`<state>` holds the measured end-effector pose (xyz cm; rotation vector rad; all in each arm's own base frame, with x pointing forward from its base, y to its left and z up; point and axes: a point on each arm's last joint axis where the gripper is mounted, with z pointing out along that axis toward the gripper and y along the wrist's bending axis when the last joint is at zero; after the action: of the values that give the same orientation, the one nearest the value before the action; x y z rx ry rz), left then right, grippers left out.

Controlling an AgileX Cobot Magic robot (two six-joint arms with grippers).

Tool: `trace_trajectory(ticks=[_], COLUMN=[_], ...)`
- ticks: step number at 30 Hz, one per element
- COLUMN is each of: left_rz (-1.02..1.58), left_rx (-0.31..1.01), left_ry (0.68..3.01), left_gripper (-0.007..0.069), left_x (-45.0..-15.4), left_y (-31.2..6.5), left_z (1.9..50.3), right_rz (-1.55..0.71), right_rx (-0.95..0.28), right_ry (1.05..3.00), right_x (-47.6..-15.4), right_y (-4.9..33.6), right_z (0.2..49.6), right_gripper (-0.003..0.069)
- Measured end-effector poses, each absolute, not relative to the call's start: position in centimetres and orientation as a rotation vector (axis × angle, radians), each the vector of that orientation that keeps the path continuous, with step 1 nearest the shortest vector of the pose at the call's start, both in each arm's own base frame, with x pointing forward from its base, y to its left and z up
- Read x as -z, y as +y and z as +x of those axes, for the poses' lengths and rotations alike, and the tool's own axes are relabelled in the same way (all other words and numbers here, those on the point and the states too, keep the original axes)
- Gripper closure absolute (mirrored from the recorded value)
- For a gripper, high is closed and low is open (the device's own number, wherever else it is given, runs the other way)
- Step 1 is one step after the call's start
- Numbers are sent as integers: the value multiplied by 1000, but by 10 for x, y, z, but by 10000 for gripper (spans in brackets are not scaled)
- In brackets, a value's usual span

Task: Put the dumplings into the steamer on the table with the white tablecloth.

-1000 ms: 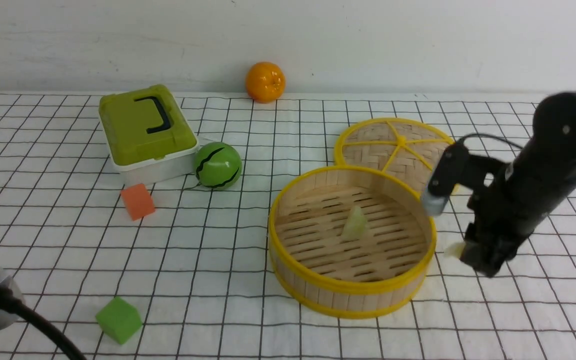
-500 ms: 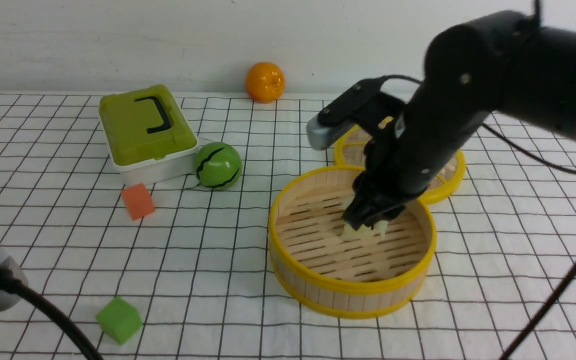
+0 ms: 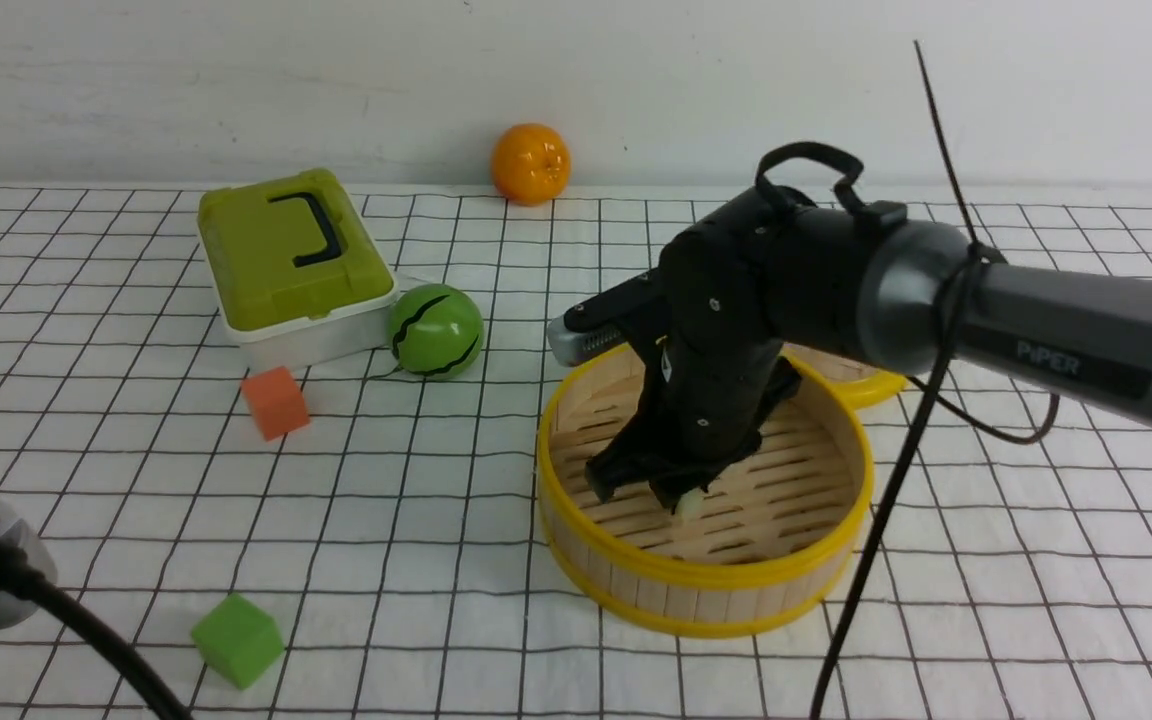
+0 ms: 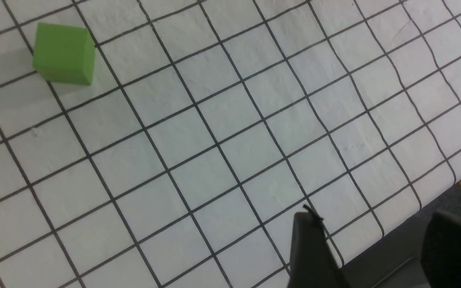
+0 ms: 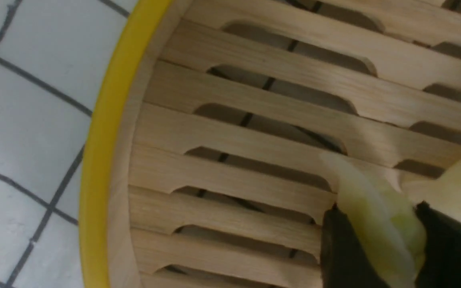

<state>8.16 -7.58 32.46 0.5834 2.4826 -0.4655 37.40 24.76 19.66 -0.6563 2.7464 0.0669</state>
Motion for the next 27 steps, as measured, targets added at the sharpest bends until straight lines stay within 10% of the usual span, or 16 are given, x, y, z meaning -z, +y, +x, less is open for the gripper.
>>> trace_trajectory(ticks=[13,21,27], left_rz=[587,508,399], left_rx=[440,488,551], left_ry=[2474,2314,2056], left_gripper=[252,317,548], left_x=[-325,-340,-338], left_y=[-74,-49,-15], left_z=[82,58,26], right_rz=[-726,-751,-771], right_rx=[-38,-267,-505], right_ry=[2747,2528,2291], right_x=[-241,-357,-391], right_y=[244,217,189], right_z=[369,312,248], right_gripper=[239,445,632])
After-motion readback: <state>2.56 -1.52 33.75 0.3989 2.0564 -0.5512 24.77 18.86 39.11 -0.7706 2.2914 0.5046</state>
